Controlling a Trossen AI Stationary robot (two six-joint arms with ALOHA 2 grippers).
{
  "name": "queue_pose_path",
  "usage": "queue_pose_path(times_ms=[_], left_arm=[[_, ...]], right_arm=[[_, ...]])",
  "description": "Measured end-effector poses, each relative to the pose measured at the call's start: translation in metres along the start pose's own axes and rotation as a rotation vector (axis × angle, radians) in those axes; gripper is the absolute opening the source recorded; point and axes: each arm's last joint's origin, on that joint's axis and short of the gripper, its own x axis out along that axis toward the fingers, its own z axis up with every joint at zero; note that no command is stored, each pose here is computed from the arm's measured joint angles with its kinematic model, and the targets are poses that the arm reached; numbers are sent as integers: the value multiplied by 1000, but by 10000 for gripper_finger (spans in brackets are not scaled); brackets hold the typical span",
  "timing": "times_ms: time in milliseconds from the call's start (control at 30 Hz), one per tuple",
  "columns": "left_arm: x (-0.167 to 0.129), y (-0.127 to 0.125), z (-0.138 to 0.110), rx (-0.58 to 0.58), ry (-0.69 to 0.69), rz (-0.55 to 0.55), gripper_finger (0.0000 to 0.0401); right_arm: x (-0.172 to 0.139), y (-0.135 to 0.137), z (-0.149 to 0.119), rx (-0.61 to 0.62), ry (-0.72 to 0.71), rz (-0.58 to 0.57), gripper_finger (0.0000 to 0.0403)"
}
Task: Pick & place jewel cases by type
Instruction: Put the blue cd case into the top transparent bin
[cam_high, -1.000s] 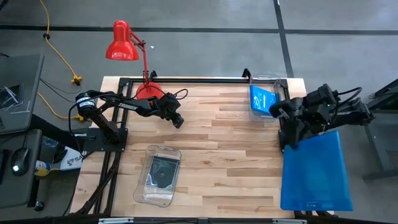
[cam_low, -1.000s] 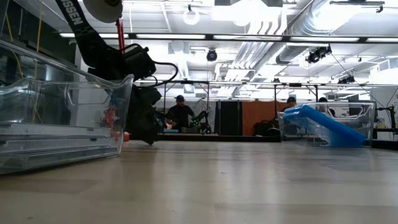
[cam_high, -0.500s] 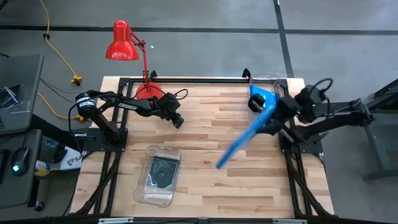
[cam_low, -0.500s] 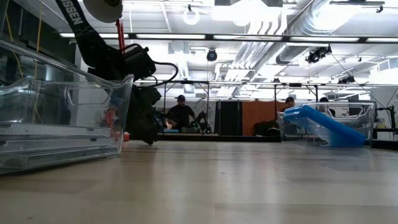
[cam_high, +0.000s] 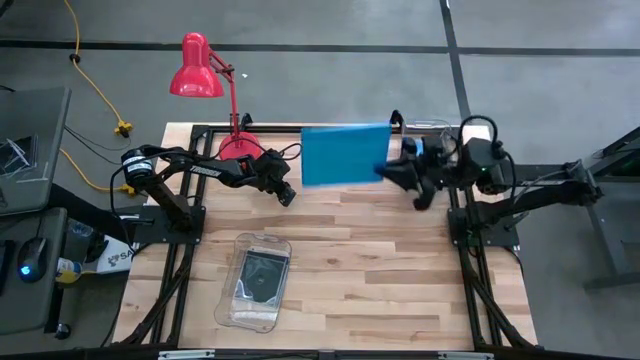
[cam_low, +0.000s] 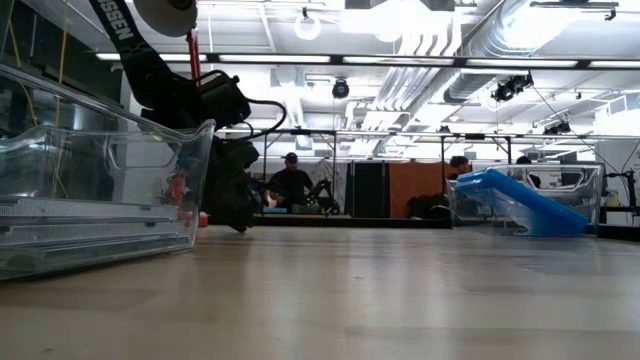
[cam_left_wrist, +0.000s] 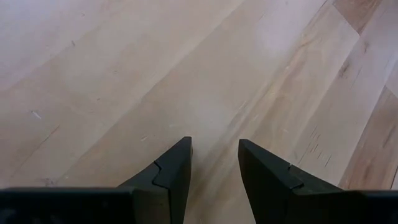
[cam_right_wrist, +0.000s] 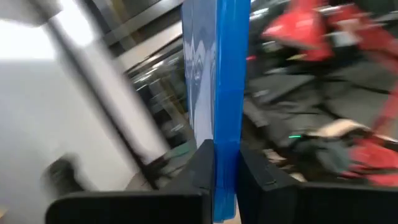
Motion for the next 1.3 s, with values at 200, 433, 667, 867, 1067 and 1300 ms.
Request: queue_pose_path(times_ms=[200,433,667,867,1067,1300], left_arm=[[0,0,0,0,0,0,133],[0,0,0,-1,2,-5,133],[0,0,0,-1,7,-12,133],[0,0,-1,-1,9,-13,133],[0,0,-1,-1,9,-14,133],[-1,-11,11,24,-70,-261,133]], right_arm=[[-2,-11,-3,88,-79,-291,16],[-8,-25,-11,124,-138,-627,16],[-15,-29,-13,132,-148,-729,16],[-15,-26,-6,107,-138,-731,16],[-22,-19,9,57,-68,-828,16],[-28,-14,19,22,52,-924,16]])
